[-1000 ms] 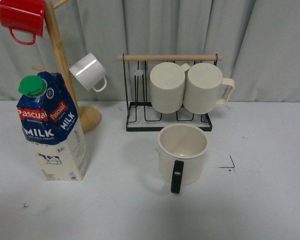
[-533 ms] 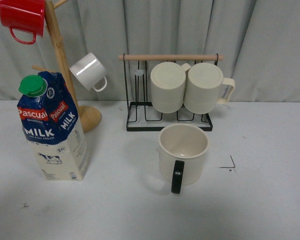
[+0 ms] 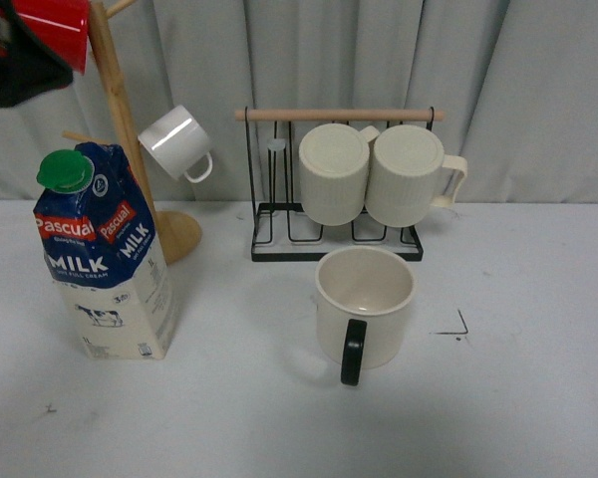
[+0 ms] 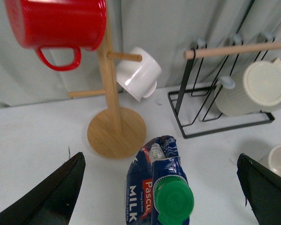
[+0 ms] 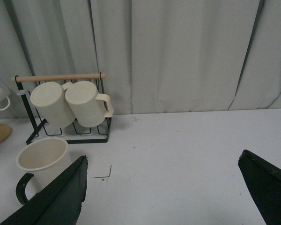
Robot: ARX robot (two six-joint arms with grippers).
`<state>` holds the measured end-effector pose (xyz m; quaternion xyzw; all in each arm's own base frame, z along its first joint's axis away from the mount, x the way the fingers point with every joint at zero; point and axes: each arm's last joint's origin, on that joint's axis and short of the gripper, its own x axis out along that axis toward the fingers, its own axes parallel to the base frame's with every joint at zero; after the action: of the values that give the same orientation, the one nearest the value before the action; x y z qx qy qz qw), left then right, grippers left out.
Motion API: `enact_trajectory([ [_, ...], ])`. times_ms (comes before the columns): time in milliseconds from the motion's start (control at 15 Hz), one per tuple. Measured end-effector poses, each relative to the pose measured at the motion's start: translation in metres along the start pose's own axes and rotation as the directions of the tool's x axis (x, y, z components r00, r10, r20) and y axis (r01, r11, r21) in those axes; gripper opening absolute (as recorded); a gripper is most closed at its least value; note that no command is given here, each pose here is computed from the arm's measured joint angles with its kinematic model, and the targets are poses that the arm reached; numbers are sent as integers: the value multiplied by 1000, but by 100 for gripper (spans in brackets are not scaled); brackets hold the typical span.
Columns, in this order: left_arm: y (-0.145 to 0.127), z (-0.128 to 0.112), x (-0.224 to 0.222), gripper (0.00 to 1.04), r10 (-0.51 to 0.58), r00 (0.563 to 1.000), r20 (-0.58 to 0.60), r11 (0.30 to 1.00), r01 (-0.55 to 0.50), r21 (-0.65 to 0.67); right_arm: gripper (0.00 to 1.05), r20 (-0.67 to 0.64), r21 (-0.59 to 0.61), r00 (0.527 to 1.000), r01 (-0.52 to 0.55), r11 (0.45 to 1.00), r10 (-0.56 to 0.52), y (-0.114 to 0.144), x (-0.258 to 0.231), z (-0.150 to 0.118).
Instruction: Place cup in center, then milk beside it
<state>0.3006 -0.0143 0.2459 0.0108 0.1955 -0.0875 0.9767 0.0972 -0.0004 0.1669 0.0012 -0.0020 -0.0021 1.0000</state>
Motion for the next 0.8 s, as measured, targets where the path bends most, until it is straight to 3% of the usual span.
enact_trajectory([
  [133,1,-8,29,98,-38,997,-62,999,38,5,98,0,0,1000,0,1000,0,0,0,0],
  [400,-3,-4,49,98,-65,995,-76,997,68,38,98,0,0,1000,0,1000,0,0,0,0],
  [800,1,-45,79,98,11,968,-251,999,-2,38,98,0,0,1000,0,1000,0,0,0,0],
])
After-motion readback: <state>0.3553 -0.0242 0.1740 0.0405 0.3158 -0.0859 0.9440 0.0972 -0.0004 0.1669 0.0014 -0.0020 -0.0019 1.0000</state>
